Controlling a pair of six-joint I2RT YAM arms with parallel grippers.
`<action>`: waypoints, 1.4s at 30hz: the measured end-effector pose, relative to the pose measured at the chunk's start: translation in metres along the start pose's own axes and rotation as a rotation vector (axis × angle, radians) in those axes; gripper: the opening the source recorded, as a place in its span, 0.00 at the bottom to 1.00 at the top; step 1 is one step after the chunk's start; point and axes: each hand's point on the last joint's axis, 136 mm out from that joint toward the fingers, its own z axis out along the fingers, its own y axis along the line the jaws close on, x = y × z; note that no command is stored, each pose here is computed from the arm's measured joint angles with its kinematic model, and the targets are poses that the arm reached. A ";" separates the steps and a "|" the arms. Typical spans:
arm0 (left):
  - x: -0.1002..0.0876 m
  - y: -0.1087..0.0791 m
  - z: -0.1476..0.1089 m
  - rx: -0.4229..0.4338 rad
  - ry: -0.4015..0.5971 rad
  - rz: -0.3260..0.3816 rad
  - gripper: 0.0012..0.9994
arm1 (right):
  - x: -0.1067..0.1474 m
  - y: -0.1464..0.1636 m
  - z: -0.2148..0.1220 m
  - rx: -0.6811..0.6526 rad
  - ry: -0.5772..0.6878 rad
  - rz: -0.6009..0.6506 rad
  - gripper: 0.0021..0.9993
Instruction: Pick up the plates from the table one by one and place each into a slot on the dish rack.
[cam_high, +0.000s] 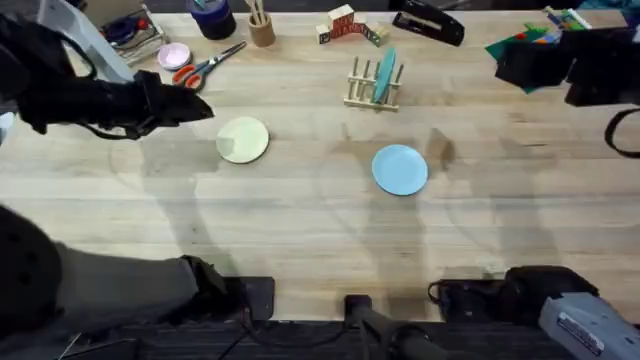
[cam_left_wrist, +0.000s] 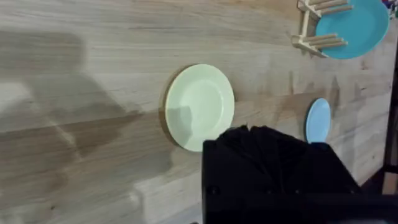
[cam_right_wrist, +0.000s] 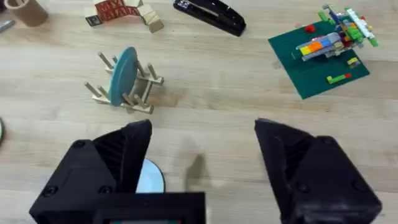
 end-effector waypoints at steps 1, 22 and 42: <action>0.001 0.002 0.003 0.007 0.008 -0.002 0.04 | 0.000 0.000 0.000 0.000 0.000 0.000 1.00; 0.013 0.049 0.057 0.105 0.106 -0.011 0.04 | 0.000 0.000 0.000 0.000 0.000 0.000 1.00; 0.016 0.062 0.081 0.192 0.116 -0.070 0.04 | 0.000 0.000 0.000 0.000 0.000 0.000 1.00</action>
